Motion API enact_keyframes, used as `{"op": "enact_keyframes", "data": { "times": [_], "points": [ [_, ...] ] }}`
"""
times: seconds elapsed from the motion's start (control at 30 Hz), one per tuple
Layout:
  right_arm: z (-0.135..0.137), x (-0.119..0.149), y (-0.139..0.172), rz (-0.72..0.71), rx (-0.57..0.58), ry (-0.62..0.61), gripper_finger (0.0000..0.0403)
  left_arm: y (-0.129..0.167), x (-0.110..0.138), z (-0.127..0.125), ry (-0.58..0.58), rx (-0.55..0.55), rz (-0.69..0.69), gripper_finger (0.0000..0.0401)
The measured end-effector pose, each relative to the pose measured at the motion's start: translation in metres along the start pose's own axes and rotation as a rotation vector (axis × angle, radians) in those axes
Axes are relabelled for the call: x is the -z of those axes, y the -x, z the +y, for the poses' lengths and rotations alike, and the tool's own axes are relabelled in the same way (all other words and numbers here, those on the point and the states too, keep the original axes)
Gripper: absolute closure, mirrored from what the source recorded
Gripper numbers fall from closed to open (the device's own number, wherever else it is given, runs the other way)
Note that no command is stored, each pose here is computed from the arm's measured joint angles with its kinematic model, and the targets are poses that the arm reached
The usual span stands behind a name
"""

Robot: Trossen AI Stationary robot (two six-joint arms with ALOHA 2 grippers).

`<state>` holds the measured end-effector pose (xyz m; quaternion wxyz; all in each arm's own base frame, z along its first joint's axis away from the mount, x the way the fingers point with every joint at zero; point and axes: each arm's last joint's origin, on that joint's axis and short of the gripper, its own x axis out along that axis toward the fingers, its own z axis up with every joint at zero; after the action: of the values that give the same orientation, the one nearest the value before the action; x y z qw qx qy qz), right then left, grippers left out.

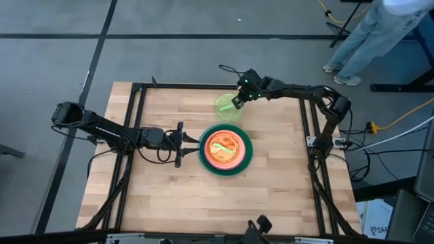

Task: Stack plastic plates
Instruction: Stack the green plate on the green plate

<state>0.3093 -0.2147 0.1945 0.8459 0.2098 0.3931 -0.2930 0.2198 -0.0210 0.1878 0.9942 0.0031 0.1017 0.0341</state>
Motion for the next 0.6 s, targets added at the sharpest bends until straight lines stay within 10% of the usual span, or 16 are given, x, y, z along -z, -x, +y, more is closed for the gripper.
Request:
{"op": "enact_keyframes", "data": {
  "times": [0.6],
  "points": [
    [0.002,-0.013,0.042,-0.097,0.022,0.037,0.0402,0.000,0.000,0.000,-0.001,-0.009,0.000,0.0268]
  ]
}}
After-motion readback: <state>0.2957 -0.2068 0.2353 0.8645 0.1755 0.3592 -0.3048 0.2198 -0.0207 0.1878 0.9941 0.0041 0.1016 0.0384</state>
